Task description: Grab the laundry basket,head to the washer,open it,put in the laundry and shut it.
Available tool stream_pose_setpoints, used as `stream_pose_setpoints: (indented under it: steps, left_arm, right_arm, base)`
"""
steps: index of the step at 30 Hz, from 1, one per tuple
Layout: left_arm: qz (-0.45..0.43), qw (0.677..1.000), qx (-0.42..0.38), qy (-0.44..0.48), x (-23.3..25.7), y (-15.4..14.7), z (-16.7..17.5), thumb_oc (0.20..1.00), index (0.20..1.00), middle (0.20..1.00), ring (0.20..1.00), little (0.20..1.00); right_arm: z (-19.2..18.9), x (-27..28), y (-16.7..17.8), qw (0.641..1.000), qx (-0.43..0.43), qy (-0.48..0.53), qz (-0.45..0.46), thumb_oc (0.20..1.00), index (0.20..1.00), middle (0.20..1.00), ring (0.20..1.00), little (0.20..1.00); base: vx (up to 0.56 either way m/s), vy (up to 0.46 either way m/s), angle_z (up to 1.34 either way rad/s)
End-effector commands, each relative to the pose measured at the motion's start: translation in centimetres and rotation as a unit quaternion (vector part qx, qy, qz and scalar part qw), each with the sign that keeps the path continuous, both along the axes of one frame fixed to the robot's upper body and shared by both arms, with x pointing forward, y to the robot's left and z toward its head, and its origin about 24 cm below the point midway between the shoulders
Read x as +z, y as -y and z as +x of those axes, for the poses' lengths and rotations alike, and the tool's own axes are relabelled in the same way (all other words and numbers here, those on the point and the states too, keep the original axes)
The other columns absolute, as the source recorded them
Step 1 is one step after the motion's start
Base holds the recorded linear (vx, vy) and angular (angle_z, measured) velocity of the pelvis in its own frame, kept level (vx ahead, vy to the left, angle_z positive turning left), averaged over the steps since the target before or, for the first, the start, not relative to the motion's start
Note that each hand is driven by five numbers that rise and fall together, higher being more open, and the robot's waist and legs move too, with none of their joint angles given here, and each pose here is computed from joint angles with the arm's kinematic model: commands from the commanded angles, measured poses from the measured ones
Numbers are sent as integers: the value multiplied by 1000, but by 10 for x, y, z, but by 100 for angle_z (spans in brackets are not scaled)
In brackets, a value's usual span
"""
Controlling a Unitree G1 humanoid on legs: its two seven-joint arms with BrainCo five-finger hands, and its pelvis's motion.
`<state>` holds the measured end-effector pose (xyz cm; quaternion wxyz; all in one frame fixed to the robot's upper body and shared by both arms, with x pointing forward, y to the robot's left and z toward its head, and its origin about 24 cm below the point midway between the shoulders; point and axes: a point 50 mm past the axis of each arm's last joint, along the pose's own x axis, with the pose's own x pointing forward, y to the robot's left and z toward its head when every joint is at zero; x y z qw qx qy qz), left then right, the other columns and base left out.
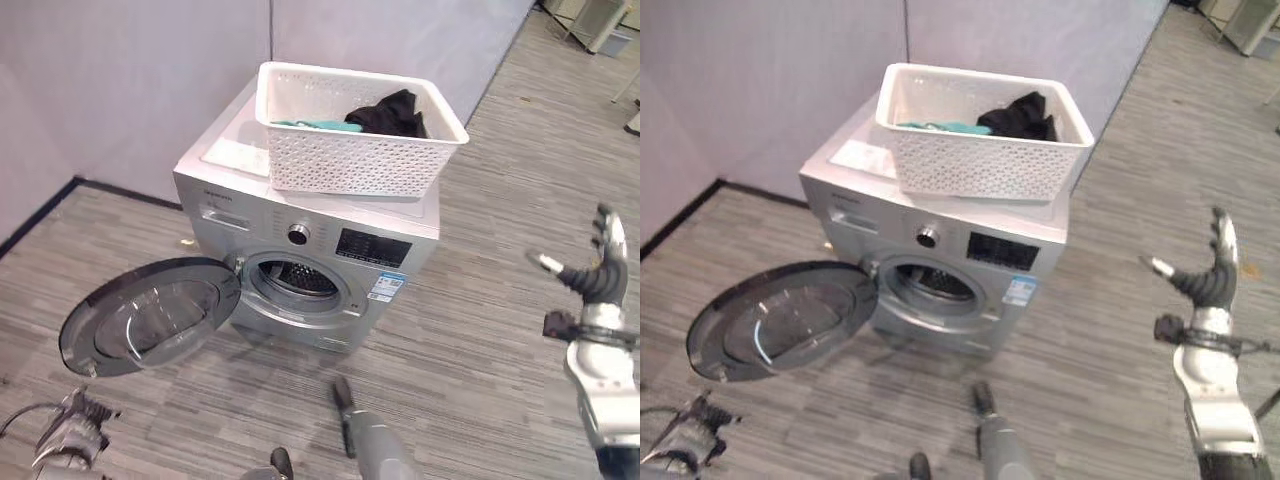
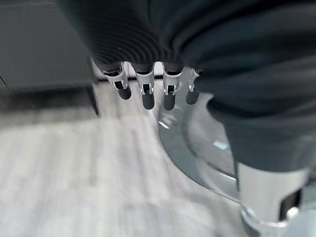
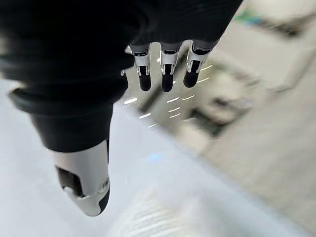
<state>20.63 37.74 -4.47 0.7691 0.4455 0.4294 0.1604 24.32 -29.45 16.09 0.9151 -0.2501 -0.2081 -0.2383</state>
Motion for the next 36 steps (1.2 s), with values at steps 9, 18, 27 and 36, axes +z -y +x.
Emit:
stream_pose_setpoints:
  steps: [9, 18, 27, 36]
  left_arm:
    - [-87, 980, -168, 54, -19, 83, 24, 1000, 1000, 1000, 1000, 1000]
    - [-114, 973, -198, 20, -25, 89, 15, 1000, 1000, 1000, 1000, 1000]
    - [-130, 982, -140, -9, -33, 62, -18, 1000, 1000, 1000, 1000, 1000]
    - [-167, 983, -68, -43, -54, 57, -52, 1000, 1000, 1000, 1000, 1000]
  right_arm:
    - [15, 141, 51, 974, -81, 49, -205, 1000, 1000, 1000, 1000, 1000]
    - [4, 136, 84, 965, -89, -89, -231, 1000, 1000, 1000, 1000, 1000]
    - [5, 141, 82, 931, -26, -221, -289, 1000, 1000, 1000, 1000, 1000]
    - [40, 119, 70, 896, 26, -314, -315, 1000, 1000, 1000, 1000, 1000]
  base:
    - [390, -248, 94]
    - [129, -5, 33]
    - [50, 78, -38]
    - [-1, 43, -26]
